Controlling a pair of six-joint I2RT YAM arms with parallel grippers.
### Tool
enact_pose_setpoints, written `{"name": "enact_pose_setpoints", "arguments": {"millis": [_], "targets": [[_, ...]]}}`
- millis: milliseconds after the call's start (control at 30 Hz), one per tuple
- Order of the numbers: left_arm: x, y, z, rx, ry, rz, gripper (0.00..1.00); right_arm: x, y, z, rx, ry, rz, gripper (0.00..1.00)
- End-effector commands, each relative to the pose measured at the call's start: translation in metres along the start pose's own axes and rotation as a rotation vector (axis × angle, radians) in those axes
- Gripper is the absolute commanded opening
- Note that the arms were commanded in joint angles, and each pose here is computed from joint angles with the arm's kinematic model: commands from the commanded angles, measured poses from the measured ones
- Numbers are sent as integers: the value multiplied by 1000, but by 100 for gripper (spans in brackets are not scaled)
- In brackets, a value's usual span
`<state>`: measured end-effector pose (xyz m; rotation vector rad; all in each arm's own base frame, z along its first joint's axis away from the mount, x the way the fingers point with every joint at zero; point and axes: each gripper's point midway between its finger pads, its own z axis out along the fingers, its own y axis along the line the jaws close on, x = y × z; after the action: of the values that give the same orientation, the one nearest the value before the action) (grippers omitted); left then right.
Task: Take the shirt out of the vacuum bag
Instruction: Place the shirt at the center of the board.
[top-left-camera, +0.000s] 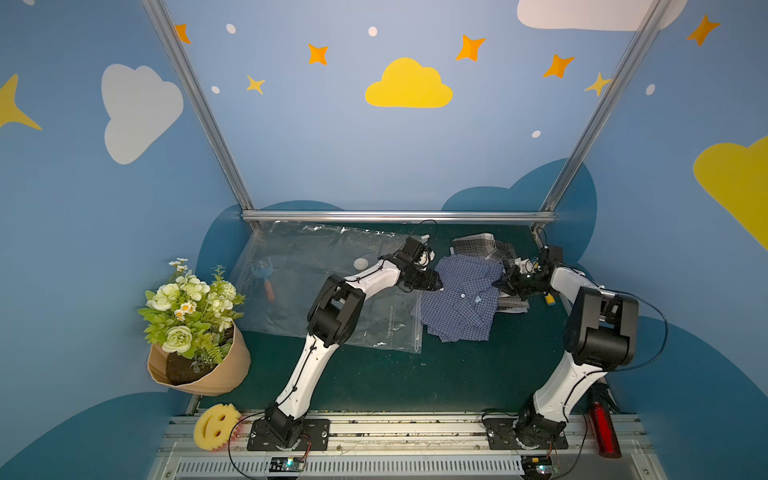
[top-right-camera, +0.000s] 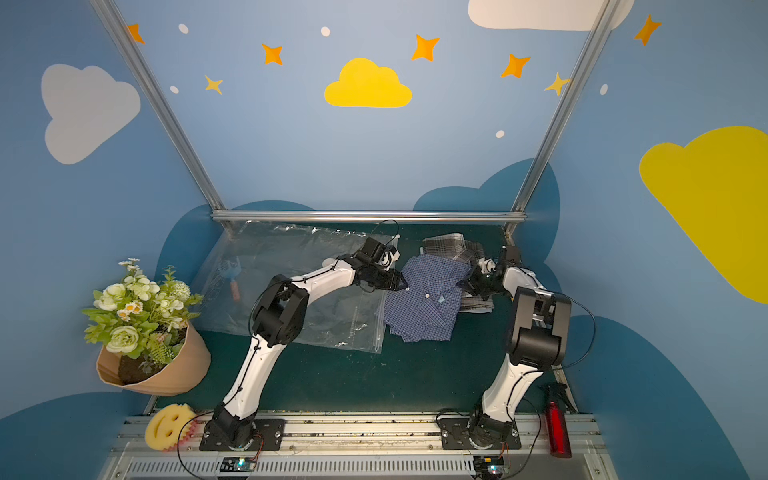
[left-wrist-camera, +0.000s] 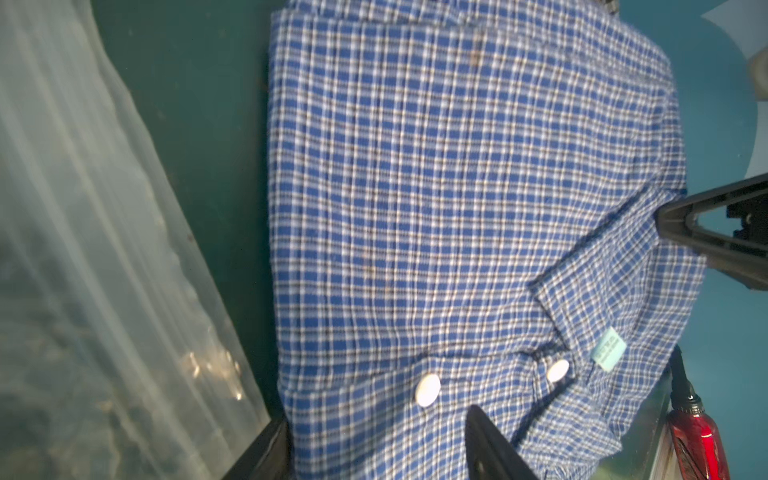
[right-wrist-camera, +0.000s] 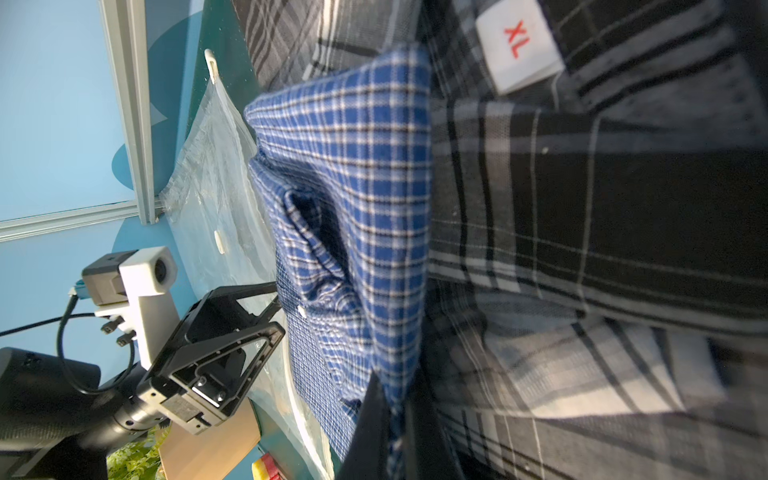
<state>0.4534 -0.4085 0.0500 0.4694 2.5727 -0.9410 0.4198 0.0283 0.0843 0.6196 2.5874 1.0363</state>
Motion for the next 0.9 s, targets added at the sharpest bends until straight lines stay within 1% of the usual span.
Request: {"name": "enact_pose_setpoints", "arguments": {"millis": [0,67,200,300,367,533,667,867], "targets": [[8,18,12,-25,38,-6,63,-1,2,2,-13,-2,-9,0],[6,16,13,-21,34,-4,62,0,3,2,-13,-2,-12,0],[6,13,11,-7,37,-10,52,-2,5,2,-18,-5,-14,0],[6,10,7,-6,25,-12,37,-1,7,2,-20,-4,-17,0],[4,7,2,-2,11,-15,29,-1,8,2,-20,-2,-18,0],[3,-6,-13,9,-19,-6,13,-1,13,-4,-20,-15,-29,0],[-4,-18,-28,26,-51,-4,6,-1,18,-7,-12,-25,-44,0],[-20,-49,-53,57,-99,35,4,-4,35,-23,-16,-66,-74,0]]}}
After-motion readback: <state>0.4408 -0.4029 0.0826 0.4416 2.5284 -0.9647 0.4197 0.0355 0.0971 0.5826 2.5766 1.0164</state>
